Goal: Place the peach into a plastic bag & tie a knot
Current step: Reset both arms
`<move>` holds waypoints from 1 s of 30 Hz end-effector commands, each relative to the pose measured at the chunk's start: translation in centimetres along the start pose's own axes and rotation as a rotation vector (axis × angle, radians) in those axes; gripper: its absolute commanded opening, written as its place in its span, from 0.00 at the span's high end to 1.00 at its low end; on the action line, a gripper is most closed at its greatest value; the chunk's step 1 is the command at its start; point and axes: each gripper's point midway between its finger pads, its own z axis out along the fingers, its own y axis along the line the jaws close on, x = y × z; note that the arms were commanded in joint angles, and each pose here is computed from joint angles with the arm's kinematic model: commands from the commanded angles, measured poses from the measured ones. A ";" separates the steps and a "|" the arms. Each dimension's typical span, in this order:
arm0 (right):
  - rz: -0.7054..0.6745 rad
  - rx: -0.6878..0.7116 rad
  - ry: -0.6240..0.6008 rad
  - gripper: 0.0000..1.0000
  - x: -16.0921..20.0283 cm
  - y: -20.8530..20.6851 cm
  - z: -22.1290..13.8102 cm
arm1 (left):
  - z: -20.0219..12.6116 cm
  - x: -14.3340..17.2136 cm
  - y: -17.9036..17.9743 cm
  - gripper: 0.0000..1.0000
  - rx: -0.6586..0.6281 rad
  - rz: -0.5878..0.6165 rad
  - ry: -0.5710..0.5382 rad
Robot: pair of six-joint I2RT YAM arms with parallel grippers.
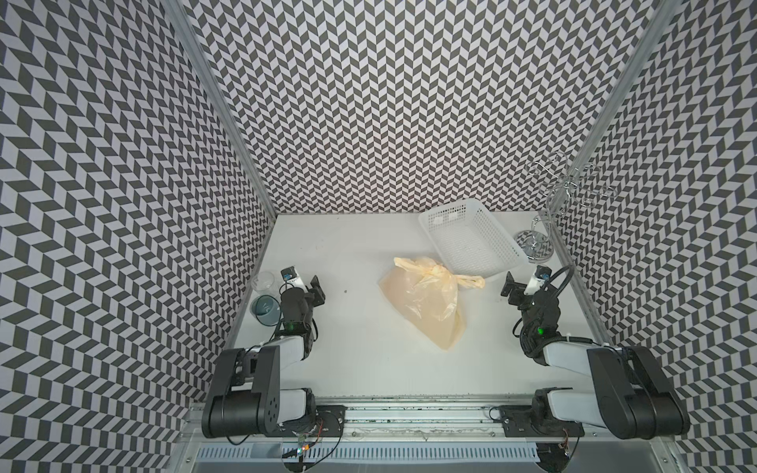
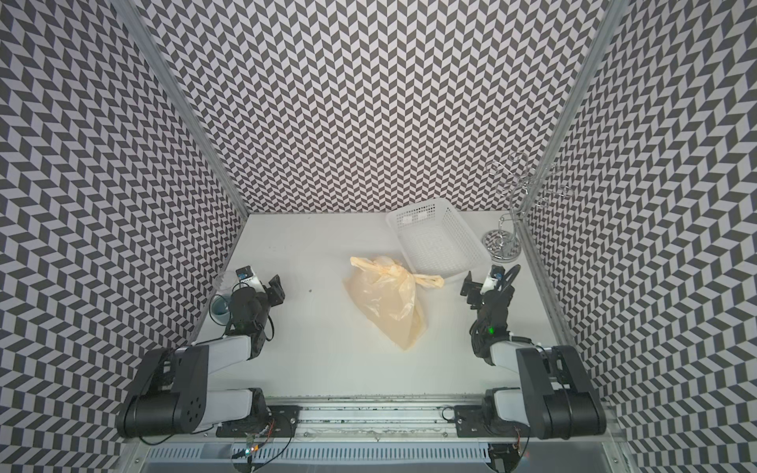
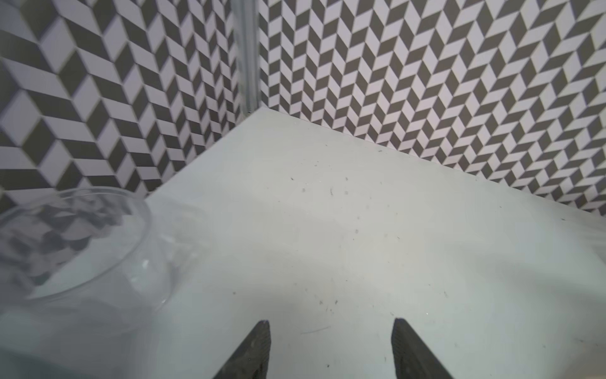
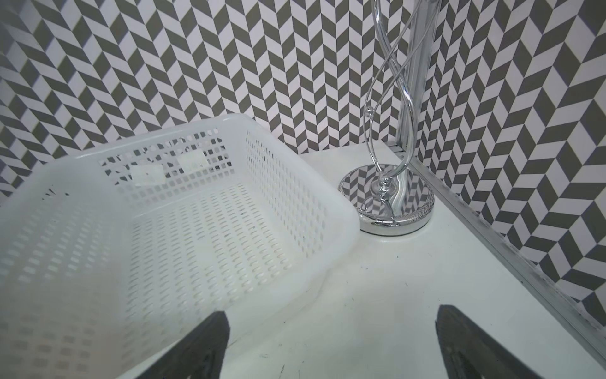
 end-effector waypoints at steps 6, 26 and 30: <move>-0.008 -0.191 -0.184 0.01 -2.1 2.4 -0.4 | -0.9 -5.1 -2.6 0.01 0.124 0.134 -0.230; -0.010 -0.105 -0.151 0.01 -2.2 2.2 1.2 | 0.4 -2.9 -4.4 0.01 0.149 0.228 -0.221; -0.009 -0.106 -0.162 0.00 -2.3 2.2 1.1 | 0.2 -2.8 -4.7 0.01 0.159 0.240 -0.226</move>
